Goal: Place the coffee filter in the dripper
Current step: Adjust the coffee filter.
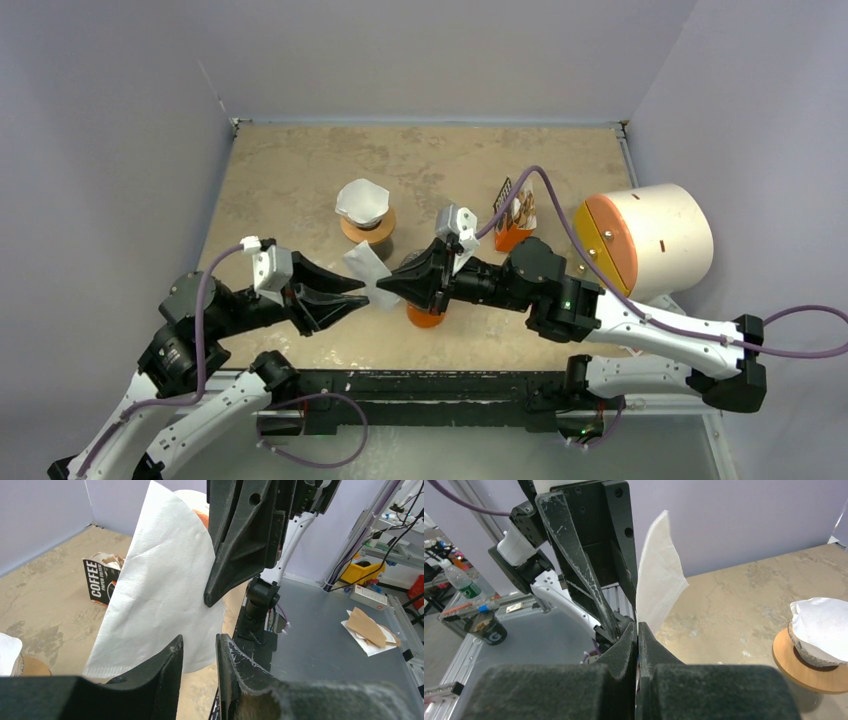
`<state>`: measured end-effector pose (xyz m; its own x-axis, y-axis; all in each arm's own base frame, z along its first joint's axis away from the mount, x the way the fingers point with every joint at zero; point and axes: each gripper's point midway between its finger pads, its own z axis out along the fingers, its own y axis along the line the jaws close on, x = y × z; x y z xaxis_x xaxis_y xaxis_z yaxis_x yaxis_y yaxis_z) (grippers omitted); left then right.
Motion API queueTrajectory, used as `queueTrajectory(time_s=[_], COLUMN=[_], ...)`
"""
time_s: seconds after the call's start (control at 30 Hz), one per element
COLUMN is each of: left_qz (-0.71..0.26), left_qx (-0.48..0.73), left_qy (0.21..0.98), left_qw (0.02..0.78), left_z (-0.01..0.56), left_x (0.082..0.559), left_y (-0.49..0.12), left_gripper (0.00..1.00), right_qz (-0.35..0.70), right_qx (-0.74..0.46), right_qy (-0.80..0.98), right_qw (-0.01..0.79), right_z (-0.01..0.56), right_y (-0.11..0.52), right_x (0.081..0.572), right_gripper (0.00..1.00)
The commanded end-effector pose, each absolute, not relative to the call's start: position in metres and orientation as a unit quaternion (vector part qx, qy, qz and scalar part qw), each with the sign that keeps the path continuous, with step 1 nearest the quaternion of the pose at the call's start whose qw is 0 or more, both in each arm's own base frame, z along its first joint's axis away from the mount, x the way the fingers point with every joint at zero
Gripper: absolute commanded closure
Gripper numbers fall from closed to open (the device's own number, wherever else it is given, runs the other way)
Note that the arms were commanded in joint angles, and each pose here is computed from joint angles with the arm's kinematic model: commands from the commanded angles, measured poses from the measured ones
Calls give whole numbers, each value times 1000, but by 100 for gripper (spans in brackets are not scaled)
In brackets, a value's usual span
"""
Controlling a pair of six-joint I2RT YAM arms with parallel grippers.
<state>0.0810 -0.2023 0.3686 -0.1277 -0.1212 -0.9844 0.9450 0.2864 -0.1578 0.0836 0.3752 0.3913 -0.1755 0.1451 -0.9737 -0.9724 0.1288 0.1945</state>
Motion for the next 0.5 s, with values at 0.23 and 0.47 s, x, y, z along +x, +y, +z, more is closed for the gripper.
queueTrajectory(time_s=[0.23, 0.47], left_qz=[-524, -551], left_qx=[317, 331], left_qy=[568, 554], left_qw=[549, 529], left_z=[390, 391], left_x=[79, 69], left_y=[-207, -214], left_gripper=[70, 57], right_qz=[562, 569], right_qx=[-467, -503], right_qy=[452, 413], right_qw=[512, 503], right_z=[404, 398], right_y=[369, 372], right_x=[48, 35], right_gripper=[100, 100])
